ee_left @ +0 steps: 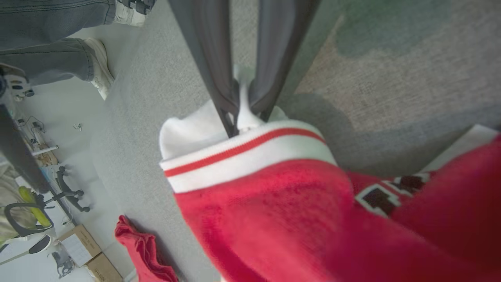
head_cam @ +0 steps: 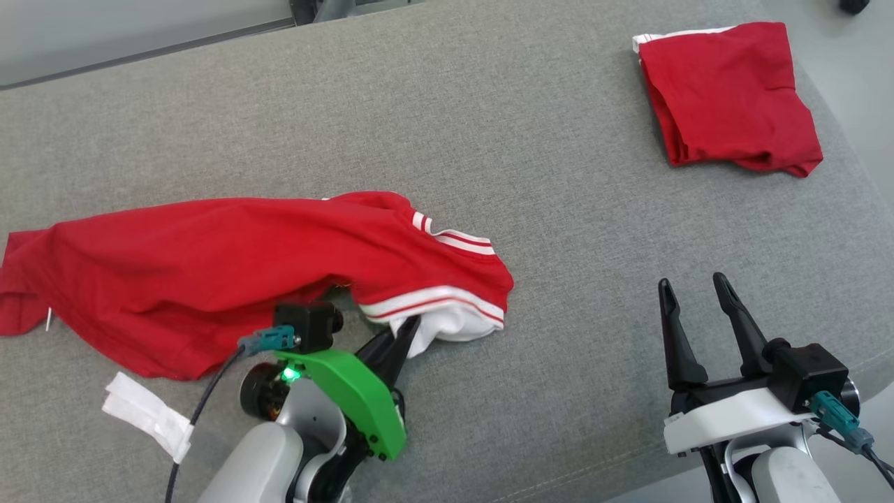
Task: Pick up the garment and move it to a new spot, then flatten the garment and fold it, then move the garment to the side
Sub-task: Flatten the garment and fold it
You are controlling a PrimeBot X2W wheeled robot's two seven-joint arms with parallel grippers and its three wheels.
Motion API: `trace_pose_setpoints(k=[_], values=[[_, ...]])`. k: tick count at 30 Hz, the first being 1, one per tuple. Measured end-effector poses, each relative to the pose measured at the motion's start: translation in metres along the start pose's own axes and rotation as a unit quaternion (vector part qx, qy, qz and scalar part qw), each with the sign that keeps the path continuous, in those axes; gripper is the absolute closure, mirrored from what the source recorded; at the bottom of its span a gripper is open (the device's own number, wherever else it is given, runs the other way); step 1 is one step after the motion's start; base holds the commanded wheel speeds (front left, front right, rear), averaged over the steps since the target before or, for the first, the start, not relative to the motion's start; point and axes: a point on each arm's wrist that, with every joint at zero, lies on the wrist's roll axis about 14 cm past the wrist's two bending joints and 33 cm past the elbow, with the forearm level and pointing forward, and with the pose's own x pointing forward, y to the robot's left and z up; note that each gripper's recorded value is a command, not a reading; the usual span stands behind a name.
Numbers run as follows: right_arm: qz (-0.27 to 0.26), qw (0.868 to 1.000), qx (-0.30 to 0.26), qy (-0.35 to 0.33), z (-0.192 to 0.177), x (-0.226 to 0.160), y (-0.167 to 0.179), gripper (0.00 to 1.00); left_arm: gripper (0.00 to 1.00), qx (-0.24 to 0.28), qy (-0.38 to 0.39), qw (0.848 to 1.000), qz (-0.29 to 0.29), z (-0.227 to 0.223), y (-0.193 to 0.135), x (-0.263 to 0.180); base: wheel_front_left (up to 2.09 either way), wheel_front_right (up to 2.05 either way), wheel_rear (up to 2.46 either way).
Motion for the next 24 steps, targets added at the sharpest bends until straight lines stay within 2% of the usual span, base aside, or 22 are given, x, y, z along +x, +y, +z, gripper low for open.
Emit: trace_pose_setpoints(k=[4,7,13,15,20,23,24], values=[[0.002,1.0,0.004,-0.004,0.002,-0.001,0.001,0.0,1.0,-0.016,-0.047,0.997,-0.054,0.03,-0.036,0.003,0.0,0.0,0.0],[0.002,1.0,0.006,-0.007,0.005,-0.003,0.002,0.0,1.0,-0.056,-0.092,0.989,-0.098,0.059,-0.064,0.003,0.0,0.0,0.0],[-0.008,1.0,0.01,-0.016,0.011,-0.007,-0.004,0.0,1.0,-0.092,-0.13,0.979,-0.125,0.098,-0.091,0.014,0.0,0.0,0.0],[-0.015,1.0,0.01,-0.017,0.012,-0.009,-0.008,0.0,1.0,-0.109,-0.139,0.977,-0.116,0.105,-0.089,0.02,0.0,0.0,0.0],[-0.033,0.999,0.013,-0.017,0.013,-0.016,-0.019,0.0,1.0,-0.208,-0.189,0.956,-0.083,0.131,-0.078,0.038,0.0,0.0,0.0],[-0.043,0.999,0.015,-0.013,0.011,-0.018,-0.024,0.0,1.0,-0.269,-0.178,0.946,-0.03,0.119,-0.058,0.056,0.0,0.0,0.0],[-0.046,0.999,0.016,-0.012,0.011,-0.019,-0.026,0.0,0.96,-0.286,-0.168,0.943,-0.012,0.111,-0.051,0.062,0.0,0.0,0.0]])
